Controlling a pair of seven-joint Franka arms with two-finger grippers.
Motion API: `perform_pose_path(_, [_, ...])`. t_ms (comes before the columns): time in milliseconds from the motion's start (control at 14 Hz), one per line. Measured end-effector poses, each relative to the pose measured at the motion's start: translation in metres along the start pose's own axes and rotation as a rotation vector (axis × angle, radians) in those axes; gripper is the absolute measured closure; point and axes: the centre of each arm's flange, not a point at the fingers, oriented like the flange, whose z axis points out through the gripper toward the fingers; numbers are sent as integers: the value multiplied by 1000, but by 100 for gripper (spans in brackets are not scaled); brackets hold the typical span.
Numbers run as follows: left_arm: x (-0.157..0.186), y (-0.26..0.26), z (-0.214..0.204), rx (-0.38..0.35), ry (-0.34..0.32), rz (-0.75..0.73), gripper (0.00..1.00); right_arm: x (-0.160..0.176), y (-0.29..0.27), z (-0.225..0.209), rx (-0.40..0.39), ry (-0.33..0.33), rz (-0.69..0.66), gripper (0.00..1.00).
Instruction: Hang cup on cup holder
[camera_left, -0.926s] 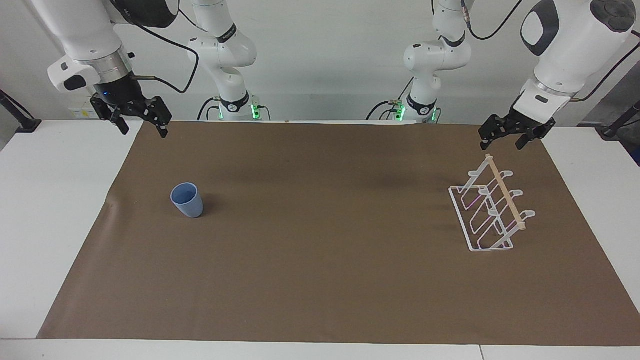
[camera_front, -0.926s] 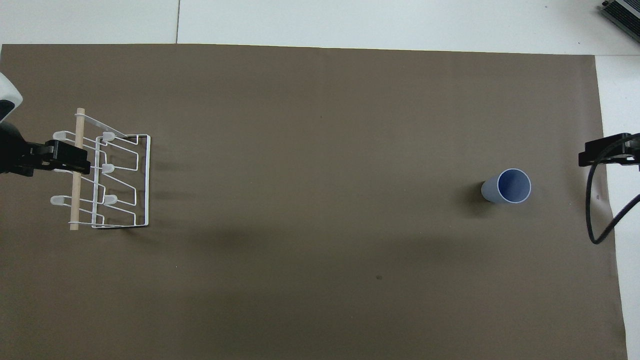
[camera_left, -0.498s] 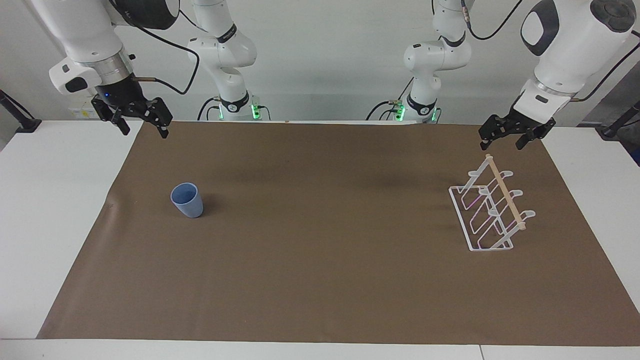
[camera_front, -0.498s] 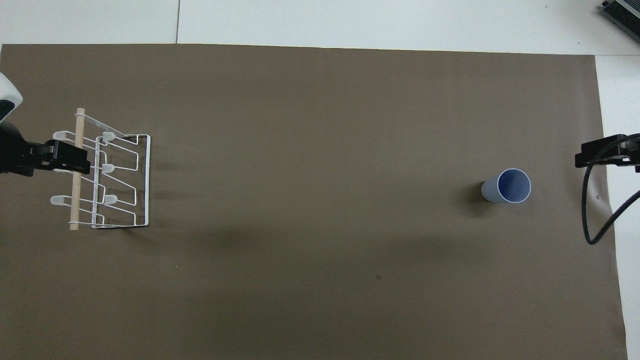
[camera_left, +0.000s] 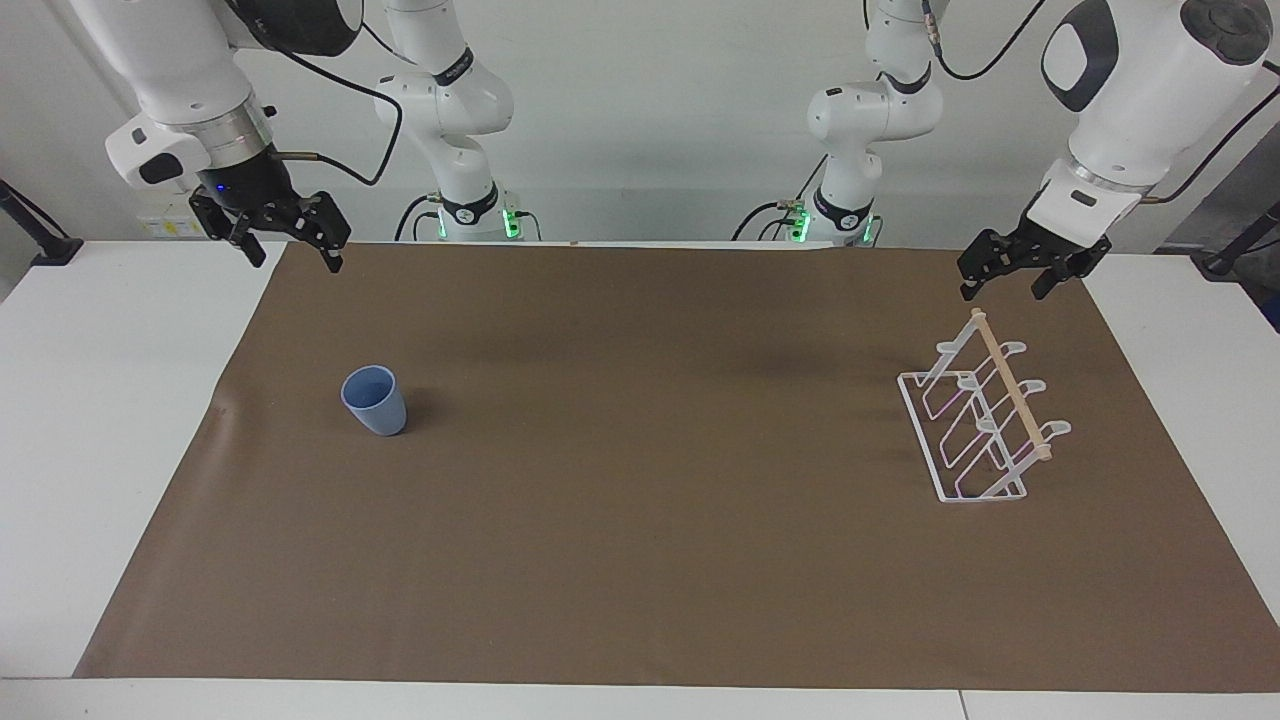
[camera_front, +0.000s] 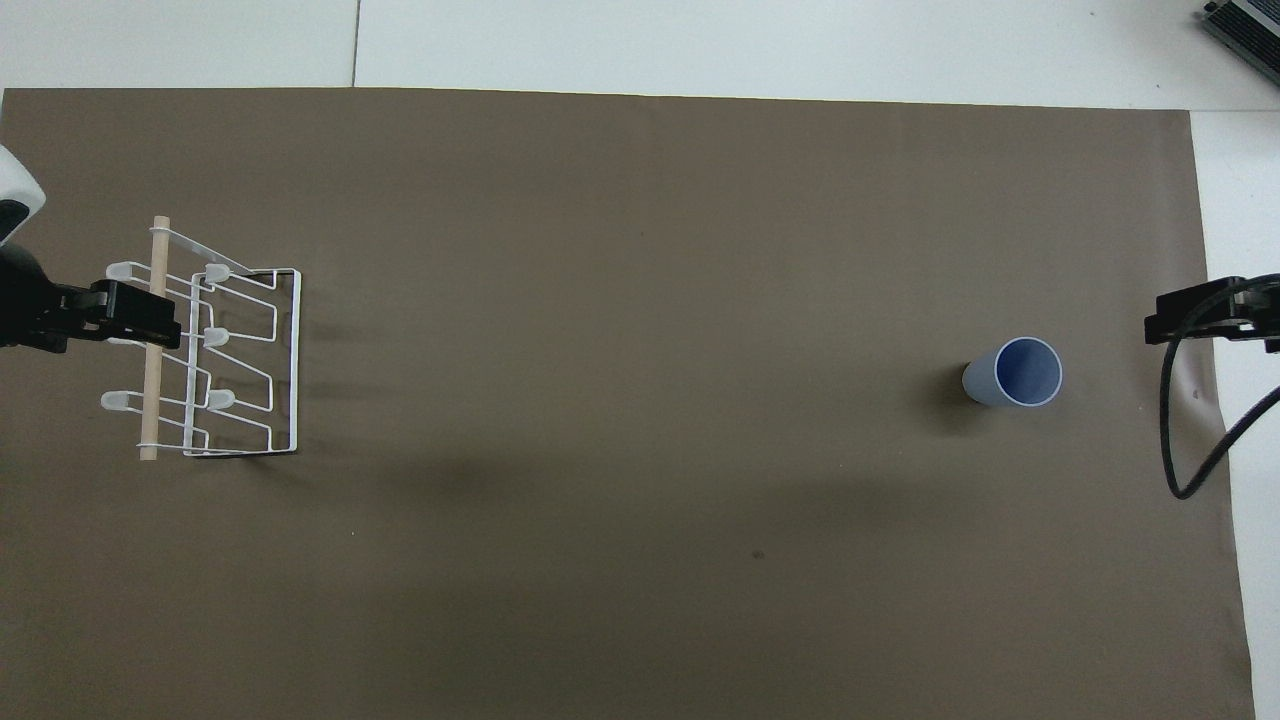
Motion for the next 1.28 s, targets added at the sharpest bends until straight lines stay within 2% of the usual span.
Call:
perform_pose_path(285, [0, 0, 0, 0, 0, 0, 0, -3, -9, 4, 8, -17, -14, 0])
perform_pose_path(498, [0, 0, 0, 0, 0, 0, 0, -10, -41, 15, 79, -15, -60, 0])
perform_pose_path(712, [0, 0, 0, 0, 0, 0, 0, -21, -71, 51, 83, 16, -111, 0])
perform_pose_path(1282, [0, 0, 0, 0, 0, 0, 0, -29, -67, 123, 81, 19, -121, 0])
